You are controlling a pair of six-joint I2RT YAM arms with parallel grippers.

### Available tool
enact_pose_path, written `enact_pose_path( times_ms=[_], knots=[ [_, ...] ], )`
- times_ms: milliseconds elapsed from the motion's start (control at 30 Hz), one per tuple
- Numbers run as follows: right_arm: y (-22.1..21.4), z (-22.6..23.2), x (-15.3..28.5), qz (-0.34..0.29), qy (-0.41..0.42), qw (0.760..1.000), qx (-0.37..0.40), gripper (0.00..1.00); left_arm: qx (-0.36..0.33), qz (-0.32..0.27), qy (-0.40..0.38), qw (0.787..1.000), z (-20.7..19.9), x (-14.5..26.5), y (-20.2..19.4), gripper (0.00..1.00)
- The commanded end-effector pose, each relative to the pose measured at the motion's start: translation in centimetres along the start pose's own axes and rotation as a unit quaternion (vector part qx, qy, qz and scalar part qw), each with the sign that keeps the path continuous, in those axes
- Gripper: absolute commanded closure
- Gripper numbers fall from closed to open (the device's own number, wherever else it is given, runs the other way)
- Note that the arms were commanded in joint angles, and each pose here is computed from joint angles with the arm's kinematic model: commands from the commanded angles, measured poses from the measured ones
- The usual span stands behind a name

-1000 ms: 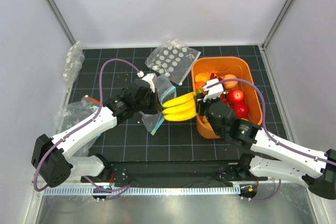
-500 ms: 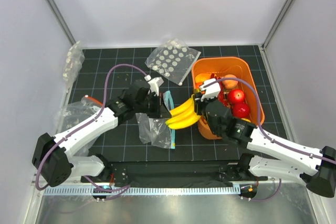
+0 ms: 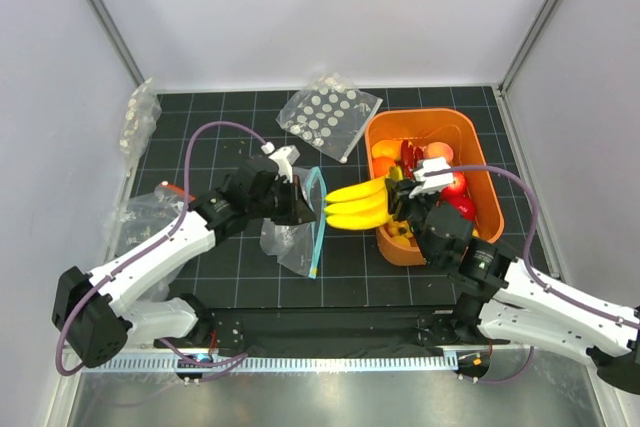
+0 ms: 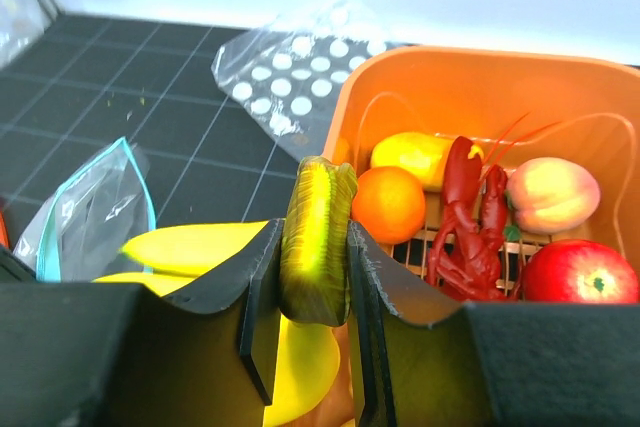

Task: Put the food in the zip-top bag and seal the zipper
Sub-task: Place the fake fruit in the zipper food storage bag.

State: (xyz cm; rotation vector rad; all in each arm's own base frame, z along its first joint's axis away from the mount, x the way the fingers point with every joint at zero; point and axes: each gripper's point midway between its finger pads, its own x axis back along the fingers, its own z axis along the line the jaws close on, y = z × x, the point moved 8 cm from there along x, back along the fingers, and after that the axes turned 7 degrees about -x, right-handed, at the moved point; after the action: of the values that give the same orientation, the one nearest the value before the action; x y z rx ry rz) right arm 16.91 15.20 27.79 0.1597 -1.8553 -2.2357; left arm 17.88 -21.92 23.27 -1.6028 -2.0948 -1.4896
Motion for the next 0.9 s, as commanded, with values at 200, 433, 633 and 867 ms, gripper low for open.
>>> enact_pose_path(
  times_ms=[200, 433, 633, 867],
  knots=[
    [1.4, -0.2, 0.1, -0.041, -0.016, 0.999, -0.032, 0.99, -0.018, 0.005, -0.077, 0.997, -2.2, 1.1, 0.5, 1.00],
    [1.6, 0.0, 0.6, -0.055, 0.028, 0.997, -0.037, 0.99, -0.003, 0.031, -0.122, 0.992, -3.6, 0.3, 0.6, 1.00],
    [1.4, -0.1, 0.7, -0.059, 0.034, 0.997, -0.030, 0.99, 0.034, 0.084, -0.185, 0.979, -5.5, 0.0, 1.3, 1.00],
    [1.2, -0.2, 0.9, -0.065, 0.041, 0.997, -0.028, 0.99, 0.038, 0.057, -0.169, 0.983, -6.2, 1.8, 2.4, 1.00]
  ],
)
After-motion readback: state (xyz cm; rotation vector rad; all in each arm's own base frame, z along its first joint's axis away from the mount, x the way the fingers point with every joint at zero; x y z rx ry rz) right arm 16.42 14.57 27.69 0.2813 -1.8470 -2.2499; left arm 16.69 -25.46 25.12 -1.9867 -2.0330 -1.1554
